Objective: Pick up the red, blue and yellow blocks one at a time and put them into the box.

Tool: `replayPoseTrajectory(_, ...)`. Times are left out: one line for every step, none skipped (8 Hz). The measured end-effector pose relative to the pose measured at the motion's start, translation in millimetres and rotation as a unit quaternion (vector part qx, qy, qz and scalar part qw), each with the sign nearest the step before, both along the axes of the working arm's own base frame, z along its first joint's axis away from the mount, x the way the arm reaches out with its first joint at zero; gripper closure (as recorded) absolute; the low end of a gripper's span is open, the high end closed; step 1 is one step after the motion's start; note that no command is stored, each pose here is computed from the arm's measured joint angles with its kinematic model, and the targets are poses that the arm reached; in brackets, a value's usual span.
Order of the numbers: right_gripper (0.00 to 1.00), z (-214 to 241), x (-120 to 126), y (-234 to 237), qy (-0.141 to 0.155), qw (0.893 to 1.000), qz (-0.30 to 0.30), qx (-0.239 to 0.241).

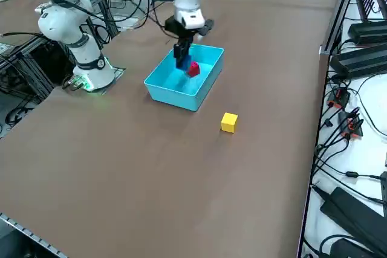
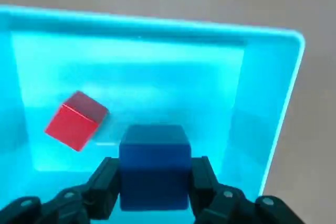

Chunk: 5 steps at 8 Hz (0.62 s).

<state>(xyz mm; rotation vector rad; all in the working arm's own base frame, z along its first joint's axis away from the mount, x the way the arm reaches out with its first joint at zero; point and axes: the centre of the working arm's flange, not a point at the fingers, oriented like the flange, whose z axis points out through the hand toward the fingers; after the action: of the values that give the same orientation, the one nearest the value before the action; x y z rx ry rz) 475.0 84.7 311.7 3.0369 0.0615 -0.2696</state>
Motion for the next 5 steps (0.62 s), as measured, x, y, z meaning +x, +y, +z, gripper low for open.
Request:
replayPoseTrajectory(0.3, -15, -11, -10, -0.002, 1.0, 0.002, 0.004)
replayPoseTrajectory(0.3, -30, -19, -18, -0.005, 1.0, 0.006, 0.008)
replayPoseTrajectory(0.3, -41, -26, -23, -0.004, 1.0, 0.008, 0.01)
replayPoseTrajectory(0.3, -51, -29, -25, 0.0, 1.0, 0.008, 0.01)
replayPoseTrajectory(0.3, -60, -30, -24, 0.003, 1.0, 0.008, 0.011)
